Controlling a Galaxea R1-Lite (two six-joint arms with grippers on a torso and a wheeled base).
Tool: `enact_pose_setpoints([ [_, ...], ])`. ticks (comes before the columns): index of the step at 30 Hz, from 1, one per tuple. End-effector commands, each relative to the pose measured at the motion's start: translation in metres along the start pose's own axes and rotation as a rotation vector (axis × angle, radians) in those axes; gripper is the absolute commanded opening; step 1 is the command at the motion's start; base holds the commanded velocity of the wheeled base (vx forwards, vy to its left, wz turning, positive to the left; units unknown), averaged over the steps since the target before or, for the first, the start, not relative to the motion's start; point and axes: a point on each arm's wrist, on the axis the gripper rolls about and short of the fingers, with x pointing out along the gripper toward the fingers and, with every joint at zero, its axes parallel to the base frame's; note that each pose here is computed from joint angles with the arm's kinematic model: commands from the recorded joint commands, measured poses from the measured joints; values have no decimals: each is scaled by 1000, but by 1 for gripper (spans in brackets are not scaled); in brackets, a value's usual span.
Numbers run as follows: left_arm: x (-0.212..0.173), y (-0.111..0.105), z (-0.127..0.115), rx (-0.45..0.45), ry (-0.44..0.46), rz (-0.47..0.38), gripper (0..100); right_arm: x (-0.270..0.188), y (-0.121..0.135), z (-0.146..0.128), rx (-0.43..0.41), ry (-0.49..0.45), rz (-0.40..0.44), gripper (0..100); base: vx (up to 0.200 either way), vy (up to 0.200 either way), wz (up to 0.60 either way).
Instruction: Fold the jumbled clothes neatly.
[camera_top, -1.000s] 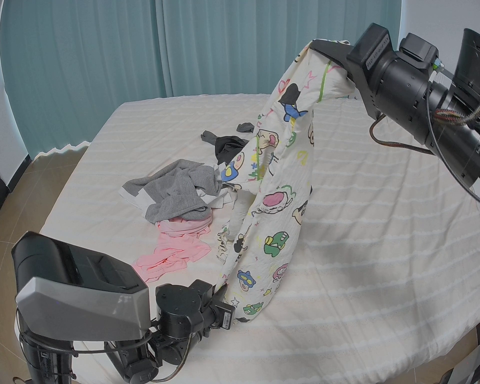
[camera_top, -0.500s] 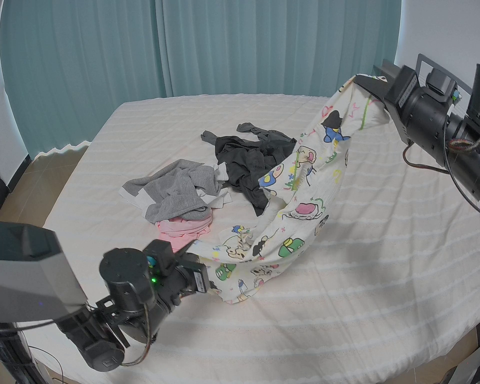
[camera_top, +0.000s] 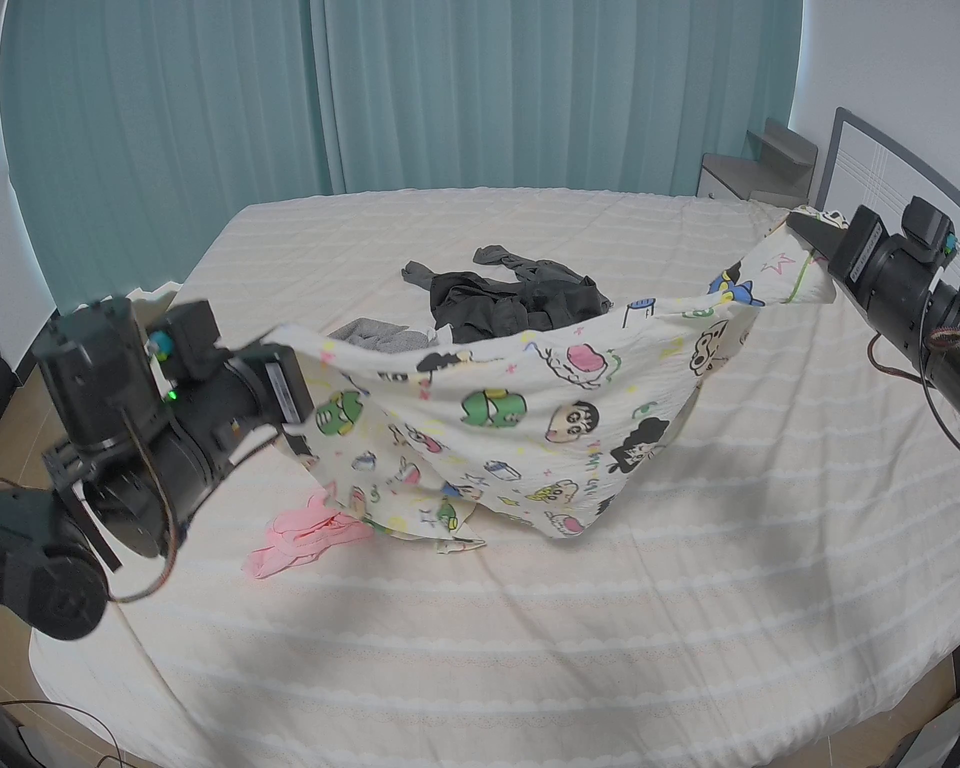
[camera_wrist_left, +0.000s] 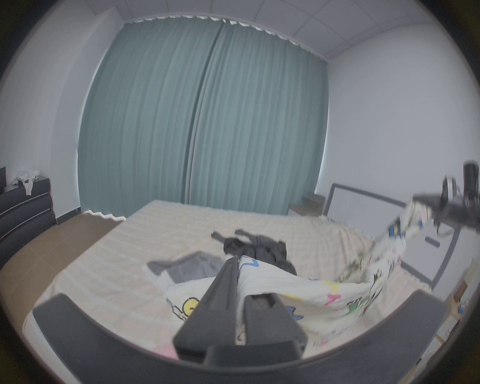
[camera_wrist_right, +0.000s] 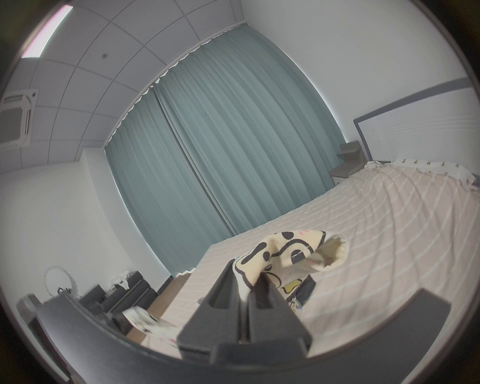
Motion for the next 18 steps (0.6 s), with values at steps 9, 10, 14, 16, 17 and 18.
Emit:
enact_pose_setpoints([
  [9, -36, 13, 151, 6, -377, 63, 0, -33, -5, 19, -79, -74, -8, 0, 0, 0, 0],
  [10, -36, 13, 149, 13, -366, 65, 0, -33, -5, 18, -79, -73, -5, 0, 0, 0, 0],
  [14, -36, 15, 145, 14, -350, 95, 0, -35, -2, 22, -73, -86, 10, 0, 0, 0, 0],
  [16, -38, 16, 144, 10, -350, 113, 0, -37, -1, 22, -69, -83, 17, 0, 0, 0, 0],
  [17, -38, 16, 144, 9, -348, 116, 0, -37, -1, 21, -69, -81, 18, 0, 0, 0, 0],
  [18, -38, 16, 144, 9, -348, 116, 0, -37, -1, 21, -69, -81, 18, 0, 0, 0, 0],
])
